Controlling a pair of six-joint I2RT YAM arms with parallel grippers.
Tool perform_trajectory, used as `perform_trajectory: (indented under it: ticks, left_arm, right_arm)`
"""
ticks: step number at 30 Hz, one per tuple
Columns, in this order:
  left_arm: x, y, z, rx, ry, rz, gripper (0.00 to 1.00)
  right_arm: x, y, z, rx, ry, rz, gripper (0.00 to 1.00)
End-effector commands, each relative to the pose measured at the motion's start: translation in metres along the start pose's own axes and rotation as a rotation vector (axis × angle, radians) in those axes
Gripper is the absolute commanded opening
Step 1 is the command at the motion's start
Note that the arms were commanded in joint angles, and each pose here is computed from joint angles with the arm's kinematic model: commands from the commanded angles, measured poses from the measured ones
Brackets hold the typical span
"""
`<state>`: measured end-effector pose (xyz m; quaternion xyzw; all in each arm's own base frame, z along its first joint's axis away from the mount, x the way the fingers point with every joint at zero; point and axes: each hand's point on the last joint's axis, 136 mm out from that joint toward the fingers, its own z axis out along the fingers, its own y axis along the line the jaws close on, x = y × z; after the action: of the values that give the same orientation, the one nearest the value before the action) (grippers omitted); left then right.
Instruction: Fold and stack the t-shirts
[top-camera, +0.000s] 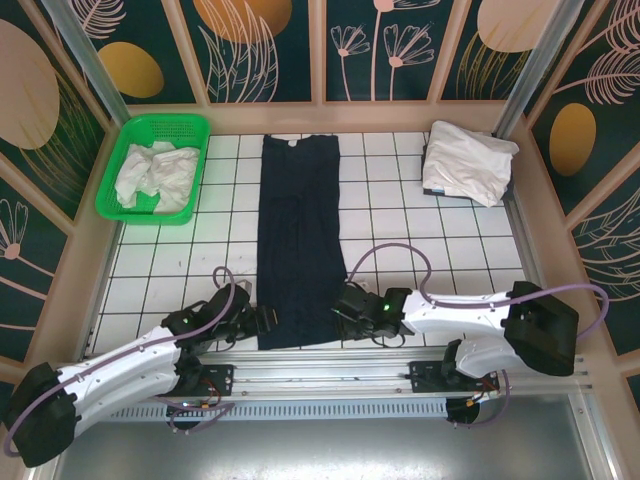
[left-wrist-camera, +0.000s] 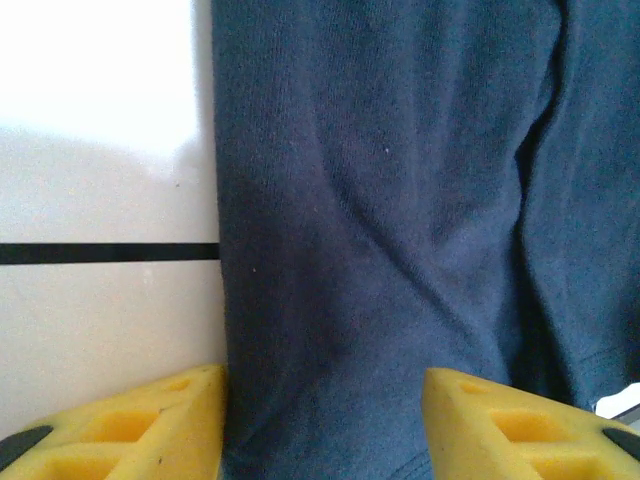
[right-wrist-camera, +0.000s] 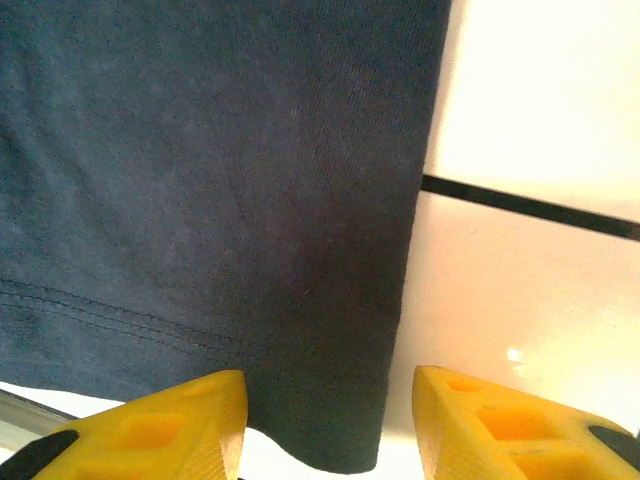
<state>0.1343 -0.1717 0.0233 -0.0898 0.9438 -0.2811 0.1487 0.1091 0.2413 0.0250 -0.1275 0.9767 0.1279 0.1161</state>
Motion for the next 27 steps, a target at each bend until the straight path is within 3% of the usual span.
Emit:
perform_trajectory:
  ticks: [1,6,8,12,16,20,23,27]
  left_arm:
    - [0.029,0.02,0.0,-0.068,0.123,-0.019,0.52]
    - [0.037,0.025,0.003,-0.106,0.163,0.007,0.44]
    - [0.037,0.021,0.004,-0.098,0.168,0.016,0.36]
    - [0.037,0.015,0.004,-0.099,0.189,0.046,0.33]
    - [0.036,0.014,0.005,-0.119,0.203,0.069,0.17]
    - [0.024,-0.007,0.007,-0.05,0.152,0.02,0.0]
    - [0.009,-0.032,-0.001,0.039,0.089,0.004,0.04]
    - [-0.004,-0.039,-0.018,-0.007,0.053,0.044,0.31]
  right_arm:
    - [0.004,0.004,0.009,-0.02,0.026,0.027,0.48]
    - [0.002,0.013,0.013,-0.032,0.046,0.002,0.47]
    - [0.002,0.013,0.015,-0.019,0.051,-0.002,0.44]
    - [0.0,0.009,0.015,-0.009,0.053,0.005,0.37]
    - [-0.01,0.003,0.013,-0.008,0.032,0.022,0.15]
    - [-0.021,-0.003,0.003,-0.022,-0.001,0.047,0.06]
    - [-0.026,0.002,-0.005,-0.063,-0.024,0.046,0.04]
    - [-0.027,0.004,-0.013,-0.091,-0.014,0.069,0.02]
